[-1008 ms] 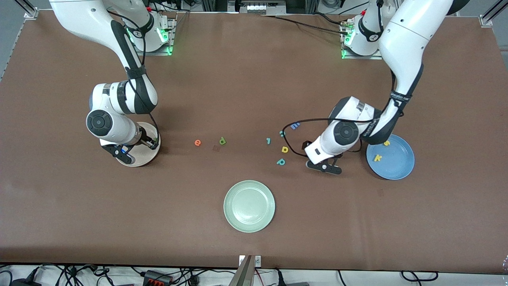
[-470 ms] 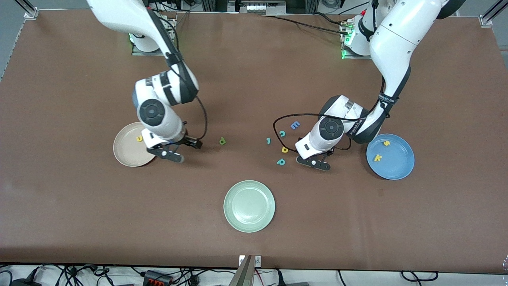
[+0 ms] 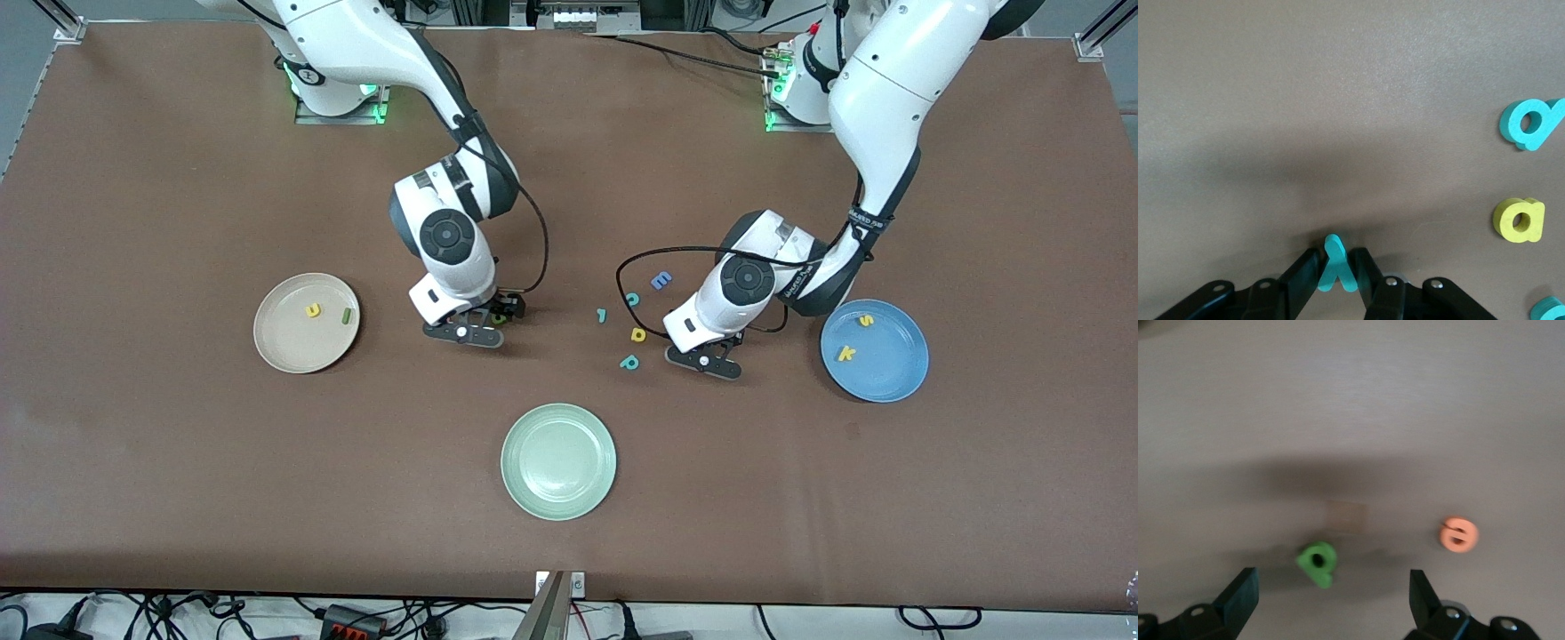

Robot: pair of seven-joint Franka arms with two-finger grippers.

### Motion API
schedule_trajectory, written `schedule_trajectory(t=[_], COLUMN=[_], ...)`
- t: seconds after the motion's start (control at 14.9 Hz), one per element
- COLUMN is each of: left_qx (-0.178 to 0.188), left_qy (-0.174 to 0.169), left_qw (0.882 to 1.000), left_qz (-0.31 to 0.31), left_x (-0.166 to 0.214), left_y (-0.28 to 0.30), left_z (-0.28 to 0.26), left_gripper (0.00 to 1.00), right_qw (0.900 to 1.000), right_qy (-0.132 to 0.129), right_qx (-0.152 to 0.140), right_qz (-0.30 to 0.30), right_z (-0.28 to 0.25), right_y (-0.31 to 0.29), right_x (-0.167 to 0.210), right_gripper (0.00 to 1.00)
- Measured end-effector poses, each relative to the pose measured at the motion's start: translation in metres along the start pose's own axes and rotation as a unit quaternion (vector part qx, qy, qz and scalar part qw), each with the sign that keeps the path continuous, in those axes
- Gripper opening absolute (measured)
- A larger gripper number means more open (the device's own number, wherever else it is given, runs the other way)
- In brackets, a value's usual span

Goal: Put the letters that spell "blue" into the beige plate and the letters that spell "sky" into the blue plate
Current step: 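Carry the teal y to the blue plate while the right gripper grasps green p, then carry the green p to the beige plate while the left gripper releases y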

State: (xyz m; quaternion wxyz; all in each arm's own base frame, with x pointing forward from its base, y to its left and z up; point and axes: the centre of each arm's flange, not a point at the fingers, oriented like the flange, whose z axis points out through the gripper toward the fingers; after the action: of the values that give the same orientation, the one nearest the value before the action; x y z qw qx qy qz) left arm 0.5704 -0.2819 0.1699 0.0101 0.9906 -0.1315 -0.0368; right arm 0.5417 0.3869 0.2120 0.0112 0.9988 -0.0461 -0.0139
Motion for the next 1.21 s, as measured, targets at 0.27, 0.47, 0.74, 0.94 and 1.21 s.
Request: schedule_trajectory(t=[0.27, 0.47, 0.74, 0.94, 1.21], left_qx=[0.001, 0.009, 0.029, 0.032, 0.018], left_qy=[0.001, -0.003, -0.03, -0.057, -0.074], left_qw=[1.0, 1.0, 0.999, 0.997, 0.996], left_qz=[-0.01, -0.016, 0.006, 0.038, 0.048], left_x=[0.003, 0.008, 0.014, 0.012, -0.006], left_y=[-0.015, -0.049, -0.12, -0.187, -0.272], left_z=[-0.003, -0.021, -0.072, -0.102, -0.101], left_gripper=[0.31, 0.25, 0.25, 0.25, 0.25], right_qw=[0.999, 0.998, 0.997, 0.997, 0.998], right_qy=[0.0, -0.008, -0.01, -0.008, -0.006], right_qx=[-0.002, -0.008, -0.01, -0.009, -0.007], right_qz=[-0.052, -0.065, -0.07, -0.07, -0.066], right_z=[0.014, 0.028, 0.035, 0.035, 0.034], right_y=[-0.007, -0.009, -0.014, -0.014, -0.01], right_x=[0.002, -0.003, -0.008, -0.007, -0.002], right_gripper=[0.95, 0.67, 0.54, 0.47, 0.3])
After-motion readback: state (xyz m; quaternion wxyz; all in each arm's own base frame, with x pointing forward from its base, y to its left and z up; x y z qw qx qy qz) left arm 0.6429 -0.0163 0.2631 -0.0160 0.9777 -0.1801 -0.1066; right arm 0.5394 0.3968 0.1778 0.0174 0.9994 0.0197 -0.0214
